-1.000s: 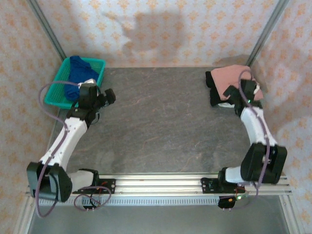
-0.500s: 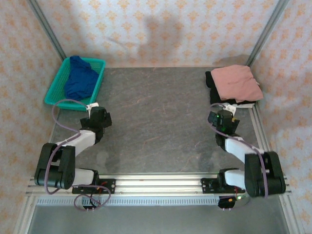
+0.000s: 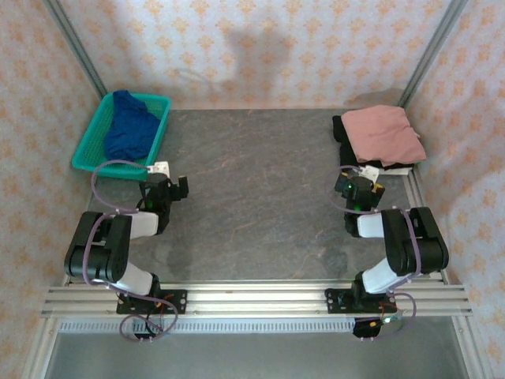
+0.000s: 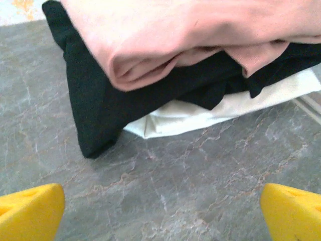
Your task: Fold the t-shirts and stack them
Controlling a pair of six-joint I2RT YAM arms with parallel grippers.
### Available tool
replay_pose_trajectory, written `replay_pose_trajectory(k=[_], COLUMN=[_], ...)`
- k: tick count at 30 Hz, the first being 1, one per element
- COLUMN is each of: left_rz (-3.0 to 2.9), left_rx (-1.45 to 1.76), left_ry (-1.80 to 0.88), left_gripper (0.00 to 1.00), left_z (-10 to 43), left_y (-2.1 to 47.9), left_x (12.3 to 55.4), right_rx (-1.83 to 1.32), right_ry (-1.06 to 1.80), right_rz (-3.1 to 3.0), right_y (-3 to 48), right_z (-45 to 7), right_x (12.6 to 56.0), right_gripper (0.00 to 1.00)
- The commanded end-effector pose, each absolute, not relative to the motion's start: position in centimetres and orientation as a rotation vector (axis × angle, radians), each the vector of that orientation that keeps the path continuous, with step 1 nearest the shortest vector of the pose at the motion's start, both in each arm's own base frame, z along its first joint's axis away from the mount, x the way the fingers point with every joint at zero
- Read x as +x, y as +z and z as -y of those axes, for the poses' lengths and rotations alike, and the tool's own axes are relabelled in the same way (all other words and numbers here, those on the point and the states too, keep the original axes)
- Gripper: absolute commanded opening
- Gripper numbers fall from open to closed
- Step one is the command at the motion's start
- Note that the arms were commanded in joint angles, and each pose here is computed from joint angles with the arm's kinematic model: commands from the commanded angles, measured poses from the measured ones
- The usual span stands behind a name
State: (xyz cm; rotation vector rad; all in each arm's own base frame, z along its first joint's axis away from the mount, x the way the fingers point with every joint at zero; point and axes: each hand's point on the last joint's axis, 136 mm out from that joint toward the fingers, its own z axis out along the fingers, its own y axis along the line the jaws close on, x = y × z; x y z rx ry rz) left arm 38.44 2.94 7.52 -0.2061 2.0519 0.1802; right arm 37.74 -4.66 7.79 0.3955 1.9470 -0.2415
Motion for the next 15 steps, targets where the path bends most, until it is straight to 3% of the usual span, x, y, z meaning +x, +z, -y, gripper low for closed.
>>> replay_pose_trajectory(k=[1, 15], left_rz=[-1.978, -1.975], left_rx=[-0.172, -0.171], left_ry=[0.172, 0.175], left_gripper=[1.00, 1.00], left_z=[-2.63, -2.61], left_y=[9.31, 9.31], left_x=[39.31, 39.30], right_rx=[0.413, 0.406], right_ry=[-0.218, -0.215], right_rz=[-1.870, -1.887], right_y=[9.45, 9.42], right_z=[4.78, 4.61], right_x=[38.48, 38.50], right_gripper=[0.99, 0.99])
